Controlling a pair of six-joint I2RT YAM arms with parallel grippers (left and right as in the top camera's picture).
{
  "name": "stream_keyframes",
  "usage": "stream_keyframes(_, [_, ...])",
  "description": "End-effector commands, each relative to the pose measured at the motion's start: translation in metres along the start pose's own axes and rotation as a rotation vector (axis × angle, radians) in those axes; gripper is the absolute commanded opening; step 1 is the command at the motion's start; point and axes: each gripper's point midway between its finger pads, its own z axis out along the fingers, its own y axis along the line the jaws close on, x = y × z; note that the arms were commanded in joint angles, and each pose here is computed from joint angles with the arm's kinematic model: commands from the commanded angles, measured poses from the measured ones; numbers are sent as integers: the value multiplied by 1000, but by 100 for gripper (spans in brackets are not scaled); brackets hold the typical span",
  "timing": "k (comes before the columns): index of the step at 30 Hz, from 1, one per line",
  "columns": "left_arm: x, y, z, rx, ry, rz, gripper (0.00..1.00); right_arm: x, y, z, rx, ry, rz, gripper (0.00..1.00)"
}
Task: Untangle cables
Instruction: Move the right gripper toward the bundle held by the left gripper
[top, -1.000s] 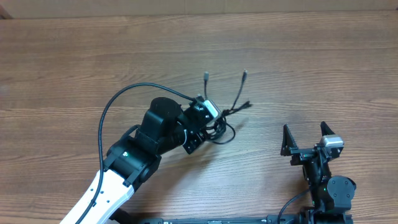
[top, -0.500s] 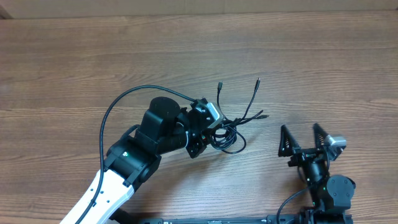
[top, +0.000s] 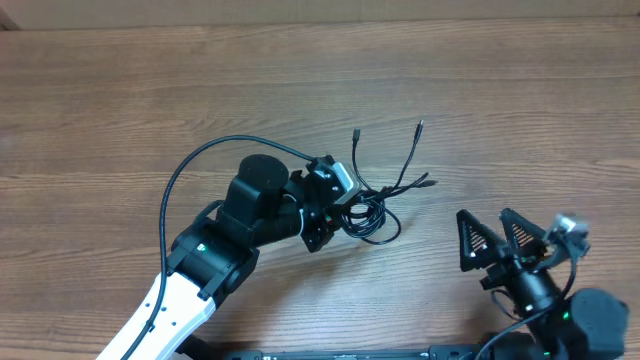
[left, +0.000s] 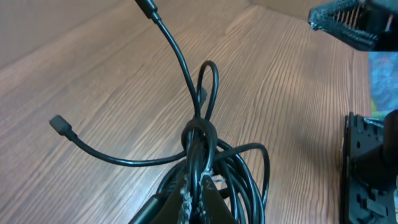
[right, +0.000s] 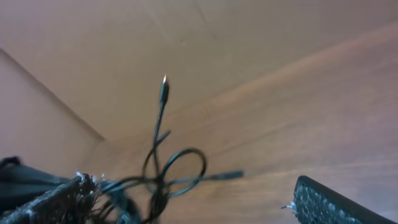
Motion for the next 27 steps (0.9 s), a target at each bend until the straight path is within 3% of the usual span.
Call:
stream_keyframes(1, [-25, -10, -9, 33, -78, 39, 4, -13, 26, 3, -60, 93, 31, 100])
stream_keyframes(6, [-40, -23, -11, 102, -142, 125, 4, -16, 80, 8, -328, 266, 51, 100])
stream_keyframes(11, [-48, -24, -11, 111, -177, 150, 4, -22, 126, -5, -618, 344, 61, 100])
stream_keyframes(22, [-70, -18, 7, 90, -266, 213, 4, -29, 129, -5, -586, 391, 284, 100])
stream_keyframes(27, [-72, -21, 14, 105, -278, 224, 4, -22, 104, 9, -433, 381, 374, 99])
